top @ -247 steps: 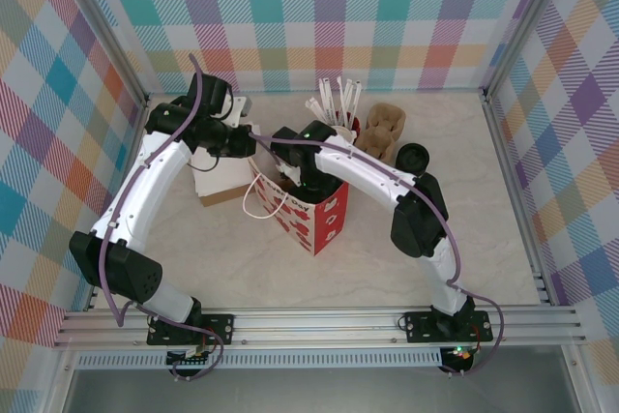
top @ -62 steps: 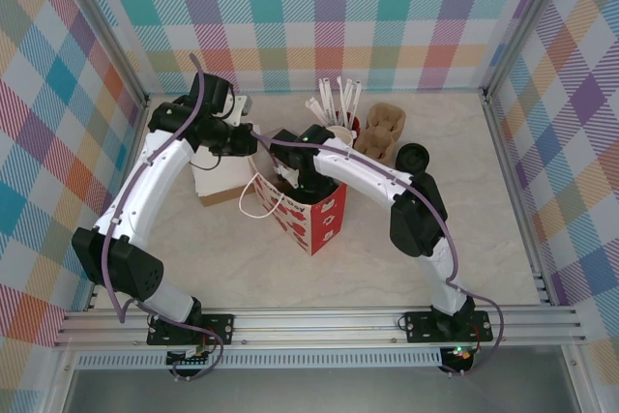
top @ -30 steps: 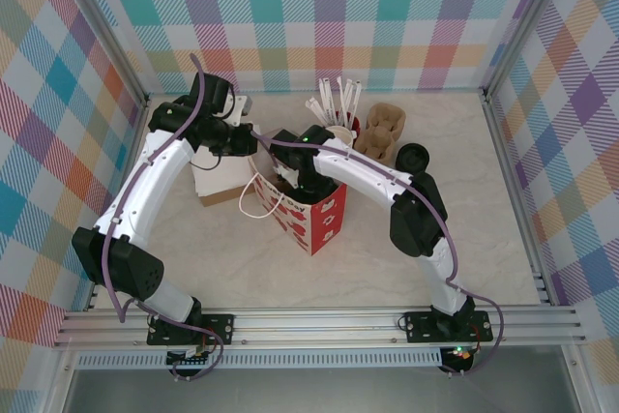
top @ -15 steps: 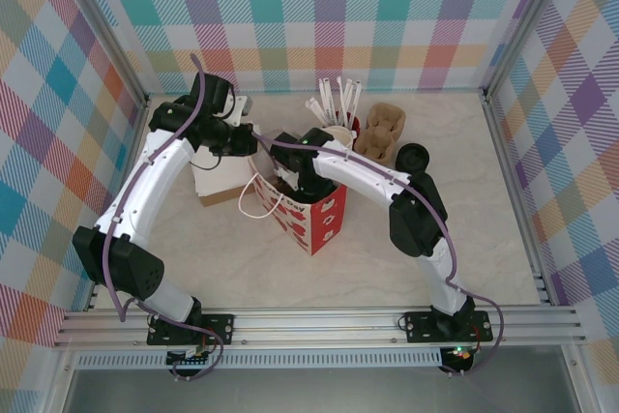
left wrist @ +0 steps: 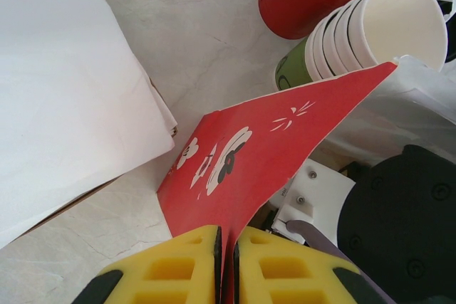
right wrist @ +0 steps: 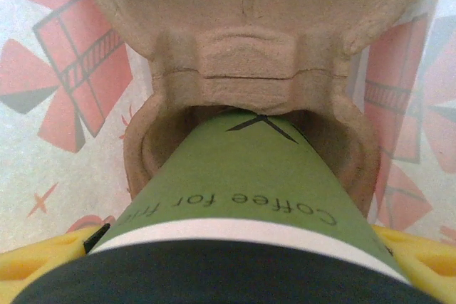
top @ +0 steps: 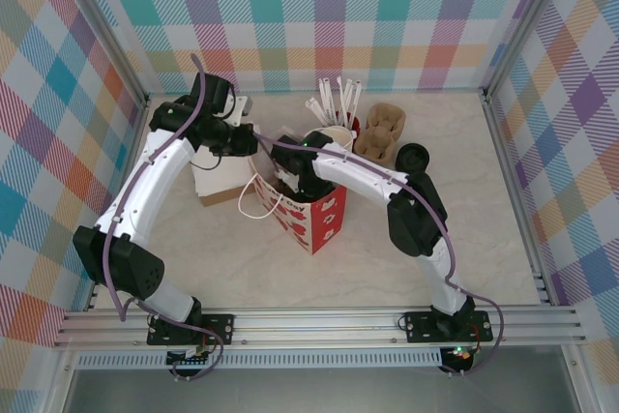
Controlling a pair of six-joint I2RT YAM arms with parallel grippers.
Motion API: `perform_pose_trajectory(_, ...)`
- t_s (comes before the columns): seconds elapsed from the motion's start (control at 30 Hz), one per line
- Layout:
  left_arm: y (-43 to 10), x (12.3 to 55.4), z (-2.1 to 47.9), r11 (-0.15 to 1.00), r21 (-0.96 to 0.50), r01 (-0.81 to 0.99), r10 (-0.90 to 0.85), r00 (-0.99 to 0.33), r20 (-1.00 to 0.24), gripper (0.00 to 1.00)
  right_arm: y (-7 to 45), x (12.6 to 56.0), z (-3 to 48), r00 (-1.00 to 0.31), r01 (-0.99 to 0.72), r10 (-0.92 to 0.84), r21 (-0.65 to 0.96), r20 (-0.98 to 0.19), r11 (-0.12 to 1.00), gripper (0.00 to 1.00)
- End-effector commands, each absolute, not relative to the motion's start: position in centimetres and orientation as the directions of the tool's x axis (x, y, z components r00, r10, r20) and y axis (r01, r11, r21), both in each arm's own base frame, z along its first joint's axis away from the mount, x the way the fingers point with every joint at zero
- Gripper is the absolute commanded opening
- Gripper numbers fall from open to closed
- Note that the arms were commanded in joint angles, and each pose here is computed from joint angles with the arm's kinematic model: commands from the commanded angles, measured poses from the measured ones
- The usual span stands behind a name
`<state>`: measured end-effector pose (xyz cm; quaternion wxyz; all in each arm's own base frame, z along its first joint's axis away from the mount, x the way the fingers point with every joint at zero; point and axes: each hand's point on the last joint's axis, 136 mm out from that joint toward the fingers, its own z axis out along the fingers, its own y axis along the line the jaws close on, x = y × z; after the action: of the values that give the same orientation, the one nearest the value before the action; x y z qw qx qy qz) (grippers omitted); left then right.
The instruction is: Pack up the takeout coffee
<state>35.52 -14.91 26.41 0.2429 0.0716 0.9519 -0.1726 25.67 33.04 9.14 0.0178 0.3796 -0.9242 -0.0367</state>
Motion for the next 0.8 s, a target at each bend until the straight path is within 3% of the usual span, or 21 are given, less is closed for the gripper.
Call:
perform_pose_trajectory(0.0, -14.88, 35.48, 25.82, 0.926, -0.317, 0.205, 0.036, -0.883, -0.467, 0.13, 32.12, 25.26, 7.02, -0.702, -0.705, -0.708, 0.066, 0.075, 0.706, 0.71)
perform_pose_trajectory(0.77, -14.87, 35.52, 26.01, 0.926, -0.317, 0.204, 0.033, -0.881, -0.472, 0.13, 31.80, 25.23, 6.42, -0.701, -0.706, -0.708, 0.056, 0.084, 0.706, 0.71)
